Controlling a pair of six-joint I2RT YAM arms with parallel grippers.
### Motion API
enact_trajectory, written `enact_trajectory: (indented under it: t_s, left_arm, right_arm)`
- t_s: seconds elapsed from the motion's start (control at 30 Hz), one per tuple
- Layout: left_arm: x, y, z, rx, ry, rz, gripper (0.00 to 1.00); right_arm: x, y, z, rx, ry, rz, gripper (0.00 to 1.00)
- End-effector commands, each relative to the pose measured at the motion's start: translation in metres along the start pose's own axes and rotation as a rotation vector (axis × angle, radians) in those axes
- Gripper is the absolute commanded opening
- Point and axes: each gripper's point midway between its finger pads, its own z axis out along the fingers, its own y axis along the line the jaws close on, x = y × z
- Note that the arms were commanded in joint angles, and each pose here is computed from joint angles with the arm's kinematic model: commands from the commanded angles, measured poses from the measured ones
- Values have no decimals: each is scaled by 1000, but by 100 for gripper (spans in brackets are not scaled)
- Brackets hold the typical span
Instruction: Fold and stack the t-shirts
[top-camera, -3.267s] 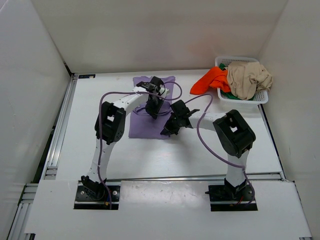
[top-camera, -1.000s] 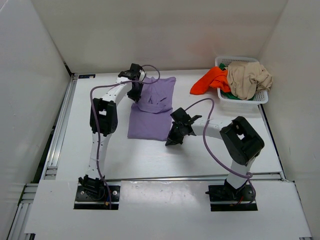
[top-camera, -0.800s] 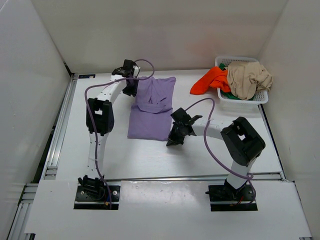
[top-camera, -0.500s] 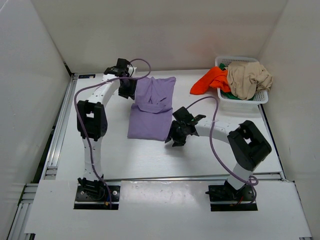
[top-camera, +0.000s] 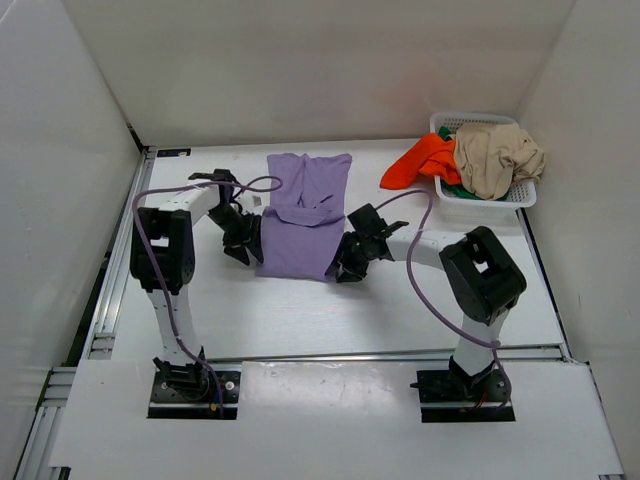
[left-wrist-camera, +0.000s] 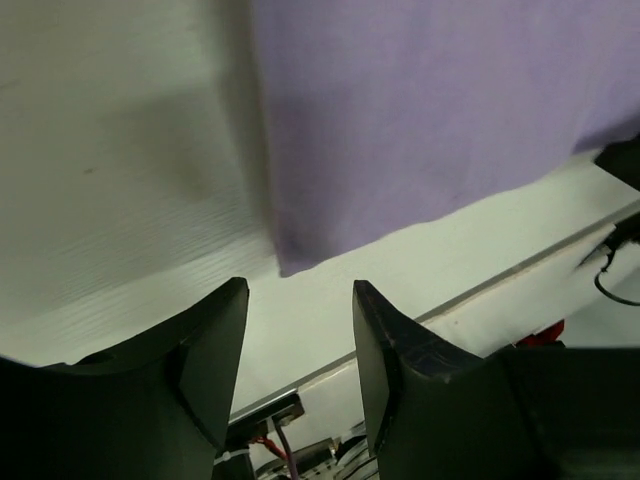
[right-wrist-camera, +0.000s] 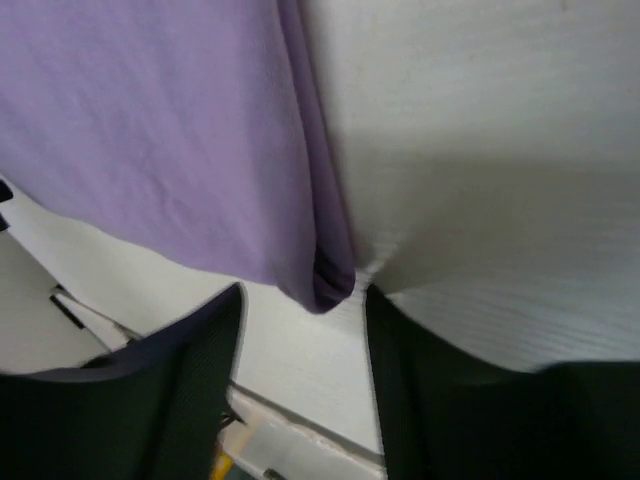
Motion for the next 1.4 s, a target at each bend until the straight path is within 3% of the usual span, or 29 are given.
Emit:
enact_trajectory:
  t_s: [0.0, 0.17, 0.2, 0.27, 0.3, 0.37, 0.6, 0.7, 0.9, 1.0, 1.07, 1.17, 1.23, 1.27, 1.37]
  left_arm:
    - [-6, -24, -2, 105, -45, 42, 57]
    - [5, -25, 15, 115, -2, 41, 55]
    - [10, -22, 20, 114, 21, 28, 48]
    - [10, -17, 27, 104, 21, 28, 36]
    - [14, -16, 30, 91, 33, 32, 23]
    - [9, -11, 35, 68, 22, 38, 10]
    - [24, 7, 24, -59, 4, 46, 10]
    - [50, 11, 13, -115, 2, 57, 10]
    - [131, -8, 4, -187, 152, 139, 10]
    - [165, -8, -2, -257, 223, 198, 39]
    - [171, -10, -12, -320, 188, 281, 46]
    - [145, -28, -38, -454, 4, 465, 50]
    - [119, -41, -56, -571, -140, 574, 58]
    - [101, -73, -62, -571, -252, 665, 60]
    - [71, -112, -63, -626, -386, 756, 63]
  right_arm:
    - [3, -7, 10, 32, 12, 28, 47]
    - [2, -3, 12, 21, 16, 26, 17]
    - [2, -3, 12, 21, 16, 26, 9]
    - [4, -10, 12, 35, 13, 29, 3]
    - [2, -11, 12, 40, 5, 29, 0]
    - [4, -12, 10, 41, 5, 30, 0]
    - [19, -29, -11, 61, 8, -7, 0]
    - [31, -40, -28, 62, 10, -36, 0]
    - [83, -75, -54, 93, 96, -165, 0]
    - [105, -90, -65, 84, 129, -218, 0]
    - [117, -95, -72, 49, 156, -219, 0]
    - [134, -116, -74, 52, 199, -227, 0]
    - [140, -123, -75, 54, 218, -232, 0]
    - [141, -125, -75, 54, 218, -232, 0]
    - [142, -130, -75, 58, 224, -255, 0]
